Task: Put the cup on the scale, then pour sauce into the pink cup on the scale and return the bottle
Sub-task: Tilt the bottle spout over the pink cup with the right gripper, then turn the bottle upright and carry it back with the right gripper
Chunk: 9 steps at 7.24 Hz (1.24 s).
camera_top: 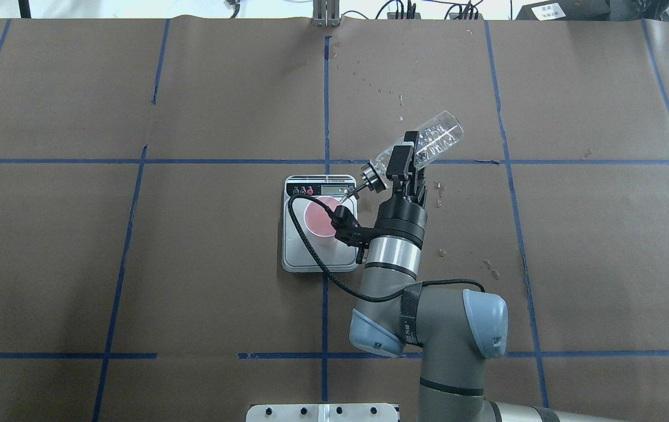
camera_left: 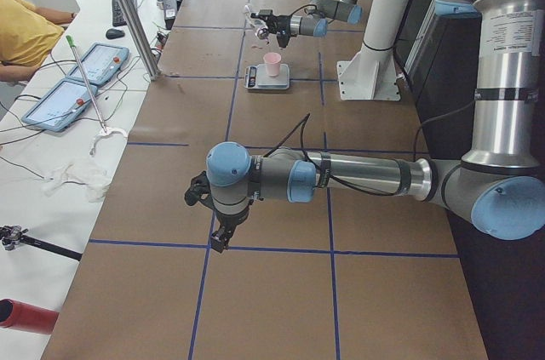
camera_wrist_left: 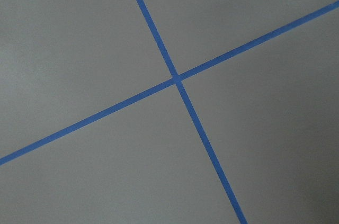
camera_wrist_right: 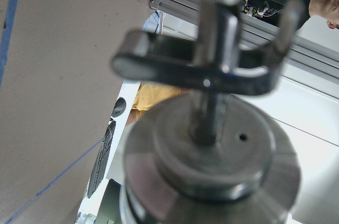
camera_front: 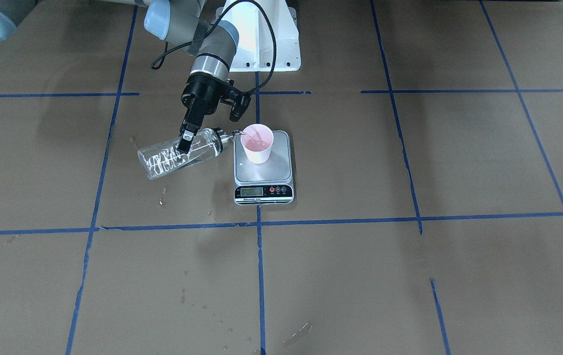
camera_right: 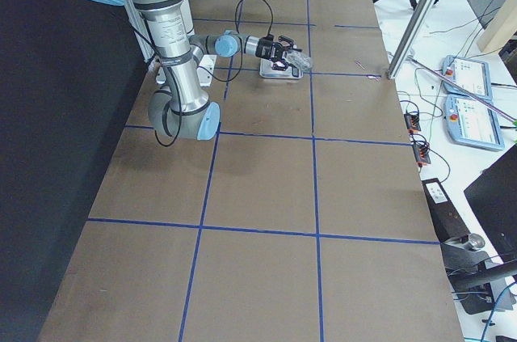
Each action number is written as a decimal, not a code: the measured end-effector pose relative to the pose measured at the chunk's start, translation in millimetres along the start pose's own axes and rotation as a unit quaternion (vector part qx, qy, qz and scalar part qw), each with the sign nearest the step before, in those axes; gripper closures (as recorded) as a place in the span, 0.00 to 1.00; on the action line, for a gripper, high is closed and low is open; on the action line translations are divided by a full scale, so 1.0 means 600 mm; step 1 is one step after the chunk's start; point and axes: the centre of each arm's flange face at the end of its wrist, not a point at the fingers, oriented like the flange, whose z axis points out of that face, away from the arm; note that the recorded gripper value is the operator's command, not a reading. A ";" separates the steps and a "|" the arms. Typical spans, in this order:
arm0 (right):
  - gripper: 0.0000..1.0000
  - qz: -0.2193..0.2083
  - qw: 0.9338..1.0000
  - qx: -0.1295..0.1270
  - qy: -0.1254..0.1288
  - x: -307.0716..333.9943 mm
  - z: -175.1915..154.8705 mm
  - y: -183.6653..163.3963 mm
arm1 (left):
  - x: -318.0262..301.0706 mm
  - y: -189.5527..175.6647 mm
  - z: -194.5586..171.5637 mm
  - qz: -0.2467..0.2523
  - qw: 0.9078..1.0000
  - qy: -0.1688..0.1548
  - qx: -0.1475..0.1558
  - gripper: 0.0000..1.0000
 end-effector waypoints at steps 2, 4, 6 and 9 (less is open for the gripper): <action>1.00 0.000 1.000 0.000 0.000 0.000 0.000 0.000 | 0.000 0.000 0.000 0.000 1.000 0.000 0.000 0.00; 1.00 0.007 1.000 0.001 0.000 0.005 -0.001 -0.001 | 0.000 0.000 0.000 0.000 1.000 0.000 0.000 0.00; 1.00 0.091 0.996 0.009 -0.010 0.019 -0.005 -0.004 | 0.000 0.000 0.000 0.000 1.000 0.000 0.000 0.00; 1.00 0.292 0.952 0.038 -0.089 0.027 -0.016 -0.008 | 0.000 0.000 0.000 0.000 1.000 0.000 0.000 0.00</action>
